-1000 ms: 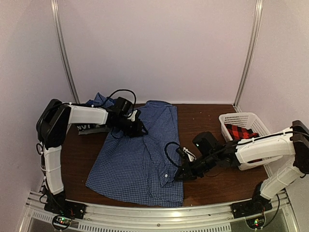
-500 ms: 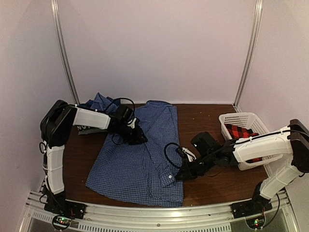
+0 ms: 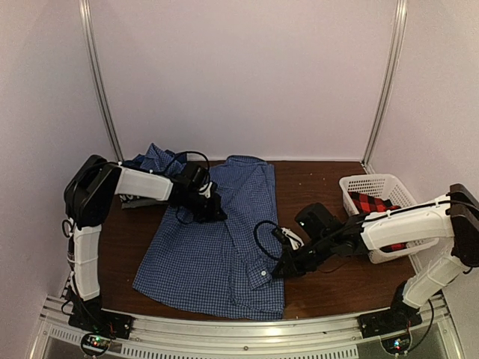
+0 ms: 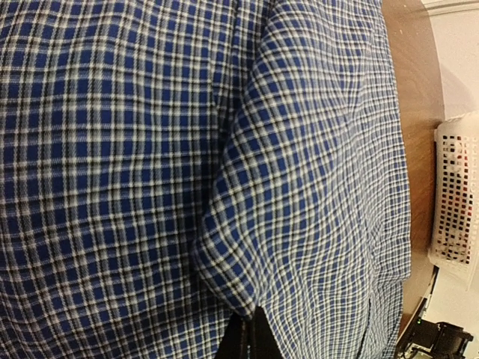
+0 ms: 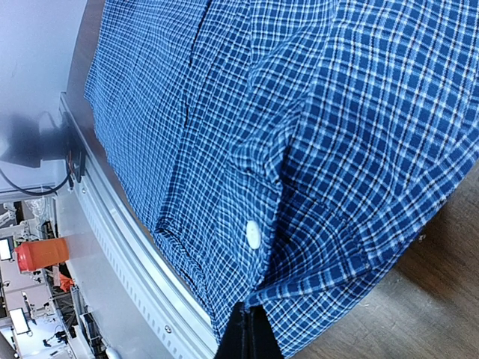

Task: Fold and stack the long sleeve shirts
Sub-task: Adjust the sleeve of the 1/3-folded shirt.

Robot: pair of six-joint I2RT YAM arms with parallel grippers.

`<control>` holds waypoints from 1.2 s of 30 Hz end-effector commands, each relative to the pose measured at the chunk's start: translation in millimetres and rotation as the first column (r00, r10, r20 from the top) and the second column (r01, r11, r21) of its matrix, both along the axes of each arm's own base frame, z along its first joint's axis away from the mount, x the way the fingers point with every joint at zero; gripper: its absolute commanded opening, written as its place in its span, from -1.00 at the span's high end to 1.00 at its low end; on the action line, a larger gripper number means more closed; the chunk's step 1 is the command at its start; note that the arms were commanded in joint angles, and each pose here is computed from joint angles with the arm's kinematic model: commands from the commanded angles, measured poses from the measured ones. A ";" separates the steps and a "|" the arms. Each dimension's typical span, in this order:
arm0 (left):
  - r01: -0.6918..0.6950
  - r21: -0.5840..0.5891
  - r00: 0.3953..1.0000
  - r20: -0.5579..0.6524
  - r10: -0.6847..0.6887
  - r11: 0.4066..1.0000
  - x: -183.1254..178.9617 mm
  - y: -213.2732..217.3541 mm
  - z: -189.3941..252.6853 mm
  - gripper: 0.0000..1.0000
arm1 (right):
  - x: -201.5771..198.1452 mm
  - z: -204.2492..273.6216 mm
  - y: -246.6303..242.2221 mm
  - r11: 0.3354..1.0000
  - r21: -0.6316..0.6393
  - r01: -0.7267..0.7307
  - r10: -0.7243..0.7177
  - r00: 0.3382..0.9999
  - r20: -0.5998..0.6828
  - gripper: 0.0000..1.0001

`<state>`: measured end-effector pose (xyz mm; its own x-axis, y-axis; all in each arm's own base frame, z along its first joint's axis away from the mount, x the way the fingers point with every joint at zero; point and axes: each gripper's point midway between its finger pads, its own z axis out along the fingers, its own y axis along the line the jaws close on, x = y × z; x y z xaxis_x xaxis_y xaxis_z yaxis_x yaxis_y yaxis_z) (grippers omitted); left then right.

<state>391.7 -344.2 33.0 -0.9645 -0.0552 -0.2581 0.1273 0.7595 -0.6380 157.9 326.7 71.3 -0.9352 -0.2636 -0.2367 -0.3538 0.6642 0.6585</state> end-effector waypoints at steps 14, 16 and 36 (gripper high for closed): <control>-0.014 -0.061 0.999 0.045 0.016 0.998 38.6 19.6 21.5 1.00 | 0.1 5.2 9.2 1.000 0.005 -0.020 0.020 1.000 -0.002 1.00; -0.008 -0.061 0.999 0.040 0.010 0.998 37.8 19.1 19.1 1.00 | -3.1 0.8 10.7 1.000 0.000 -0.029 0.029 1.000 -0.009 1.00; -0.047 0.105 0.985 0.173 0.029 0.993 17.7 35.7 73.8 0.11 | 128.8 55.6 16.0 0.980 0.128 0.155 -0.181 0.958 0.225 0.33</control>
